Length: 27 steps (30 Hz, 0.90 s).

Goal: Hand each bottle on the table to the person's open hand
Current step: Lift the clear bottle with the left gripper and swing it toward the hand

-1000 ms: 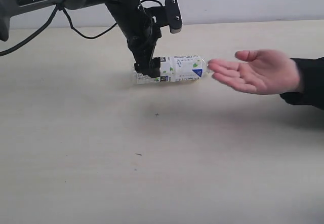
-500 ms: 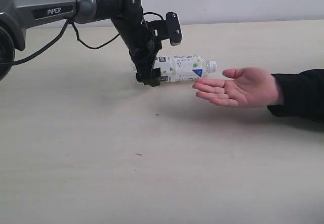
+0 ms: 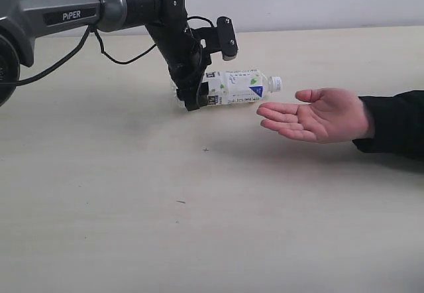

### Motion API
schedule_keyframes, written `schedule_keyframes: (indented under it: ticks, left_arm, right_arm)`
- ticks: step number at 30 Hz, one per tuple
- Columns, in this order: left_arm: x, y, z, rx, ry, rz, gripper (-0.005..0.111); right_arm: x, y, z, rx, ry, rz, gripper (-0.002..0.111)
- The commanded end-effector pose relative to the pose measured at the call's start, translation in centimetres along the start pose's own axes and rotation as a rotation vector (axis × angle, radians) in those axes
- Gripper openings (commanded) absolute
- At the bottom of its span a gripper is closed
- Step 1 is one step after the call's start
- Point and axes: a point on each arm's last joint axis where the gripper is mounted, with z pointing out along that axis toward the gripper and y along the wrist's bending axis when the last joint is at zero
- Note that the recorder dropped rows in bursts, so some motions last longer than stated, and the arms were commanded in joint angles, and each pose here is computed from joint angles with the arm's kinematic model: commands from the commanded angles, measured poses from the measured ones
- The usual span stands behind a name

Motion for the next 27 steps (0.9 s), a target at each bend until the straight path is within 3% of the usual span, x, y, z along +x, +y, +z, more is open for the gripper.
schedule_keyframes:
  ticks: [1,7,15,20,27]
  left_arm:
    - [-0.1,0.7,-1.9,-0.059,0.021,-0.081,0.000]
    - [-0.2,1.7,-6.1,-0.150,0.044,-0.197,0.000]
    - [-0.8,1.7,-11.5,-0.176,-0.009,-0.504,0.000]
    - [-0.7,0.7,-13.0,-0.120,0.048,-0.613,0.000]
    - [-2.9,-2.2,-15.5,-0.070,0.085,-0.751,0.000]
  right_arm:
    - [0.1,0.0,0.0,0.006,-0.006,-0.004,0.000]
    - [0.1,0.0,0.0,0.006,-0.006,-0.004,0.000]
    - [0.1,0.0,0.0,0.006,-0.006,-0.004,0.000]
    - [0.1,0.0,0.0,0.006,-0.006,-0.004,0.000]
    - [0.1,0.0,0.0,0.005,-0.006,-0.001,0.000]
